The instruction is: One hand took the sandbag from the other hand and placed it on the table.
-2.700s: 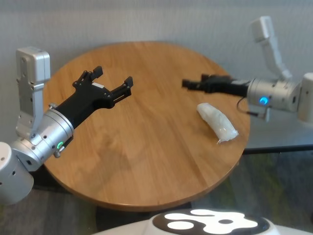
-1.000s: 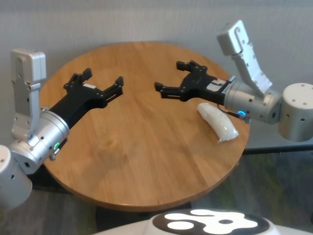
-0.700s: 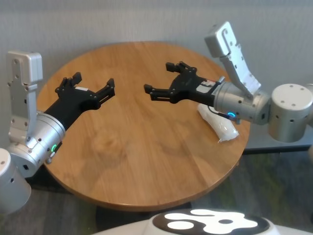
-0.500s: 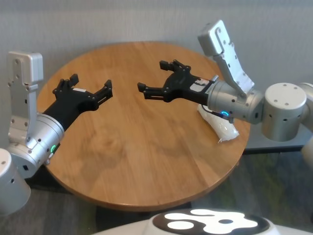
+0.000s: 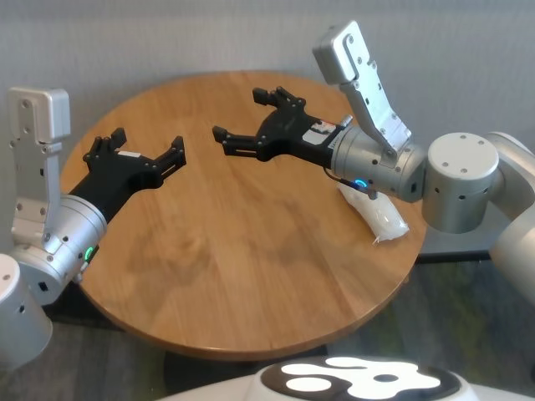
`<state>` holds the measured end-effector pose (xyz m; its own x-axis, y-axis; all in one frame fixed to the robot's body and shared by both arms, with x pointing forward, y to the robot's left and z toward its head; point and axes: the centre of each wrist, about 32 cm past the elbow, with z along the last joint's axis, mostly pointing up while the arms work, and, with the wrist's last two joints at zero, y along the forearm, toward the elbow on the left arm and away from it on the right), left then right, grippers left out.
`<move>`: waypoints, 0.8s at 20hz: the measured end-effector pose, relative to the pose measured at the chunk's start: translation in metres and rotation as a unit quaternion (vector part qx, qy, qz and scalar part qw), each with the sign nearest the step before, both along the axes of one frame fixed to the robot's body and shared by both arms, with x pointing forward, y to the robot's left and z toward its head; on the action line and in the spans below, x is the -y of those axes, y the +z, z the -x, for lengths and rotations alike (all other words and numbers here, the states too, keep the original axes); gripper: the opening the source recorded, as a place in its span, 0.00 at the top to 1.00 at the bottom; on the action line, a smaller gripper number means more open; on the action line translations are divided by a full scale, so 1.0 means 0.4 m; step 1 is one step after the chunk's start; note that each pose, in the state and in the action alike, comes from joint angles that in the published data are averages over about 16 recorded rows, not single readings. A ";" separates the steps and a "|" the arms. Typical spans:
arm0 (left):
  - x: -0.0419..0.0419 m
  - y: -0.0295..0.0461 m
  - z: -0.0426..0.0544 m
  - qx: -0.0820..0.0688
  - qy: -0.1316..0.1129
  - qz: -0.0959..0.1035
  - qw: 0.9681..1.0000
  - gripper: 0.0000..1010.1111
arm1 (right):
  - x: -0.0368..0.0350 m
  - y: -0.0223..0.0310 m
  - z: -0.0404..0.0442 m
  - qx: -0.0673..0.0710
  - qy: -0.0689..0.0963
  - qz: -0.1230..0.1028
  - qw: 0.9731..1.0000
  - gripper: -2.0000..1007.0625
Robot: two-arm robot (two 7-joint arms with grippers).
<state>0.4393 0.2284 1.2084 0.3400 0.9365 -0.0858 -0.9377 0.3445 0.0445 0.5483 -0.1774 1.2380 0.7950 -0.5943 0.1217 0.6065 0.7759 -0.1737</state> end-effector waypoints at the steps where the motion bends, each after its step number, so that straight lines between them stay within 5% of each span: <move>1: 0.000 0.000 0.000 0.000 0.001 0.001 1.000 0.01 | -0.004 0.001 0.000 0.001 0.000 -0.001 1.000 0.00; 16: 0.001 -0.003 -0.001 0.001 0.005 0.006 1.000 0.01 | -0.019 0.001 0.004 -0.003 -0.001 -0.004 1.000 0.00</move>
<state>0.4397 0.2281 1.2072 0.3302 0.9390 -0.0963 -0.9414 0.3351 0.0394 0.5467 -0.1698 1.2385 0.7945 -0.5969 0.1119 0.6070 0.7758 -0.1722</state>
